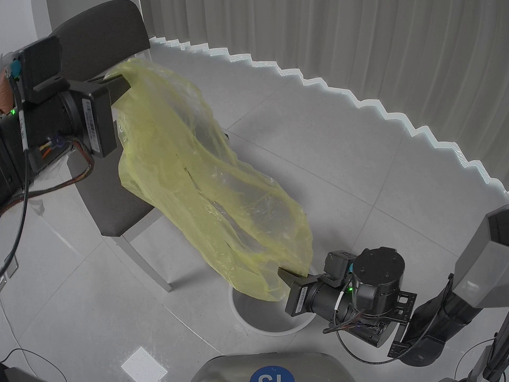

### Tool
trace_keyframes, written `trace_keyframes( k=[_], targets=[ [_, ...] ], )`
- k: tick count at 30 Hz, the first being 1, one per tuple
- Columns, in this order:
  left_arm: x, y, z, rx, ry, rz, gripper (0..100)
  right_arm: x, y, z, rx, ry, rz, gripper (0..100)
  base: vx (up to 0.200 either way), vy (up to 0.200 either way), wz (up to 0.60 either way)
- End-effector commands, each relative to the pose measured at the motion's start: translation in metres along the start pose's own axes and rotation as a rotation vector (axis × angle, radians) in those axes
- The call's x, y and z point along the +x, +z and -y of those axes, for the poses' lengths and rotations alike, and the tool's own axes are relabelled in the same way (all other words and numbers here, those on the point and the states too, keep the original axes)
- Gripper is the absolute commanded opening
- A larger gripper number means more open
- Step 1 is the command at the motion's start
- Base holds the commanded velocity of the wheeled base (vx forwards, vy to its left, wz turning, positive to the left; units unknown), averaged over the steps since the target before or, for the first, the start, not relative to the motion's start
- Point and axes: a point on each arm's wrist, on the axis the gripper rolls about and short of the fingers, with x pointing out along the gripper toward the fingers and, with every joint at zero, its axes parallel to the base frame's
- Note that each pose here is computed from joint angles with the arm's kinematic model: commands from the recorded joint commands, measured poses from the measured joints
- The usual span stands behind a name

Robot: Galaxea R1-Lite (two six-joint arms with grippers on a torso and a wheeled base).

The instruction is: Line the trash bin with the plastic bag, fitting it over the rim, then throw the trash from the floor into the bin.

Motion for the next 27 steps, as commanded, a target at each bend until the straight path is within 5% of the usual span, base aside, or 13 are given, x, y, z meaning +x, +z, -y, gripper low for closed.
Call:
trace_keyframes(
  k=[1, 14, 21, 27],
  targets=[
    [-0.002, -0.006, 0.004, -0.012, -0.021, -0.018, 0, -0.011, 0.002, 0.003, -0.033, -0.010, -0.003, 0, 0.000, 0.000, 0.00],
    [0.000, -0.024, 0.018, -0.080, -0.073, -0.083, 0, -0.038, 0.017, 0.002, -0.058, 0.000, 0.034, 0, 0.000, 0.000, 0.00],
    [0.001, -0.034, 0.023, -0.122, -0.086, -0.122, 0, -0.053, 0.021, 0.005, -0.075, -0.030, 0.000, 0, 0.000, 0.000, 0.00],
    [0.007, -0.041, 0.028, -0.169, -0.089, -0.154, 0, -0.079, 0.028, 0.012, -0.108, -0.116, -0.128, 0, 0.000, 0.000, 0.00]
  ],
)
